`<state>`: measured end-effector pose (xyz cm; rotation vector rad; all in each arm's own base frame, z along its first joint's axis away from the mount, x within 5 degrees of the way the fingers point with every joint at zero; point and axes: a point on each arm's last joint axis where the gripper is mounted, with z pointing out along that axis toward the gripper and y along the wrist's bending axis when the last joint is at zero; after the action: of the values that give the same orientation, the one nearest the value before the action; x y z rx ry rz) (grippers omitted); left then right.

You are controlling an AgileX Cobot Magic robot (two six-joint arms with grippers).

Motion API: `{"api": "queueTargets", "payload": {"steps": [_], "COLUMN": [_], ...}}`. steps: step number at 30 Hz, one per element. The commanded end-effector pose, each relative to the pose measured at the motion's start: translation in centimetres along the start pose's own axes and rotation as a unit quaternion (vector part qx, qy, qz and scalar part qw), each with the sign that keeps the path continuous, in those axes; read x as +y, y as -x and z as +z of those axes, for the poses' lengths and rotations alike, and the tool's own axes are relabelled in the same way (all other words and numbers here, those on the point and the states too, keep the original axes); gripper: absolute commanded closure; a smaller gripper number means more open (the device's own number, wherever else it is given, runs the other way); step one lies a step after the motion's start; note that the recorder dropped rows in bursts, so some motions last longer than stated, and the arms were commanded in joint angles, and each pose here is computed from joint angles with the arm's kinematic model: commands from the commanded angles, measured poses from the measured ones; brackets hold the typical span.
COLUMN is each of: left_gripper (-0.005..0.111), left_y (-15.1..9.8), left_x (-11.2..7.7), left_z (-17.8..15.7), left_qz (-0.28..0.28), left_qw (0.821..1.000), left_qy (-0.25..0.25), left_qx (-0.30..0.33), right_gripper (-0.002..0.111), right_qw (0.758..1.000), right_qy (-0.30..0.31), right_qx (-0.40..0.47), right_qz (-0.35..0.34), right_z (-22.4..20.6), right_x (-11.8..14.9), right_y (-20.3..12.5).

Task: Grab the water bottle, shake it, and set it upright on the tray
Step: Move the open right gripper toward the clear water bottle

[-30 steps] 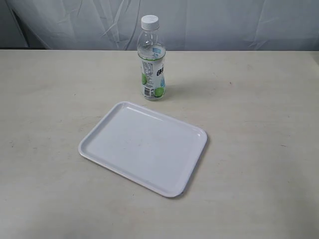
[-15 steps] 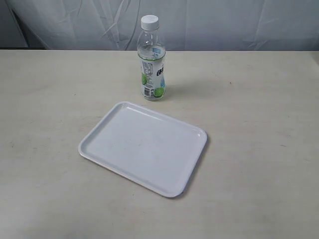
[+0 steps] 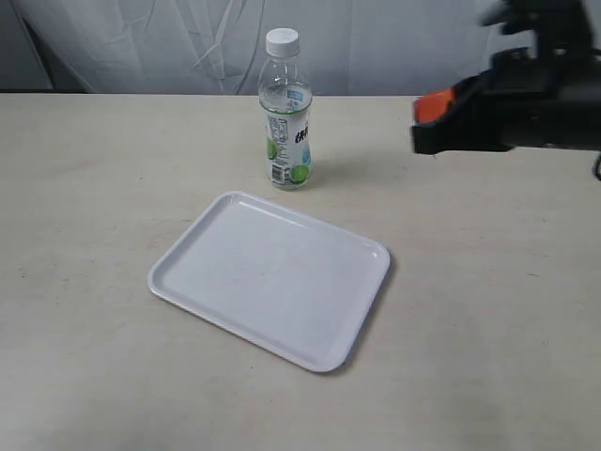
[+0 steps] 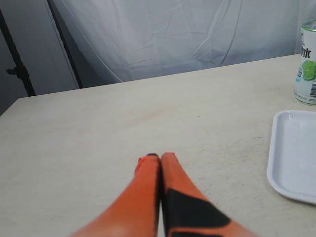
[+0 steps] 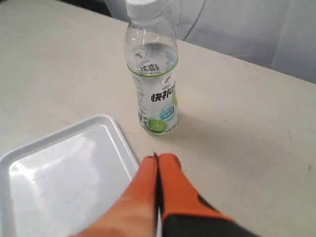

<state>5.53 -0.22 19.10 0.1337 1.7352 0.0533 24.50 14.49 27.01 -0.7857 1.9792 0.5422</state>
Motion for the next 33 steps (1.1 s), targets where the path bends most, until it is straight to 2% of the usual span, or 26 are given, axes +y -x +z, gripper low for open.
{"api": "queueTargets", "payload": {"steps": [1,6,9,15,18,20,23,25,33], "left_gripper": [0.106,0.106,0.106,0.106,0.106,0.106,0.106,0.106,0.106], "left_y": [0.0,0.0,0.0,0.0,0.0,0.0,0.0,0.0,0.0], "left_x": [0.0,0.0,0.0,0.0,0.0,0.0,0.0,0.0,0.0], "left_z": [0.0,0.0,0.0,0.0,0.0,0.0,0.0,0.0,0.0], "left_qz": [0.001,0.001,0.000,0.000,0.001,0.001,0.001,0.000,0.000], "left_qw": [1.000,1.000,1.000,1.000,1.000,1.000,1.000,1.000,1.000], "left_qy": [0.000,0.000,0.000,0.000,0.000,0.000,0.000,0.000,0.000], "left_qx": [-0.005,-0.005,-0.005,-0.005,-0.005,-0.005,-0.005,-0.005,-0.005], "right_gripper": [0.109,0.109,0.109,0.106,0.088,0.065,0.022,0.004,0.004], "right_qw": [0.998,0.999,0.999,0.998,0.997,0.997,0.996,0.996,0.994], "right_qy": [-0.036,-0.025,-0.030,-0.030,-0.032,-0.034,-0.043,-0.042,-0.035], "right_qx": [0.016,0.021,0.029,0.057,0.066,0.071,0.078,0.084,0.100], "right_qz": [-0.055,-0.011,0.023,0.023,0.019,0.020,0.012,-0.002,-0.028], "right_z": [5.8,10.1,12.4,16.7,17.8,18.1,18.4,18.6,20.2], "right_x": [1.3,2.1,1.6,1.0,1.0,1.0,0.7,0.7,0.6], "right_y": [1.4,2.0,1.7,0.2,-0.5,-0.8,-1.3,-1.6,-2.6]}}
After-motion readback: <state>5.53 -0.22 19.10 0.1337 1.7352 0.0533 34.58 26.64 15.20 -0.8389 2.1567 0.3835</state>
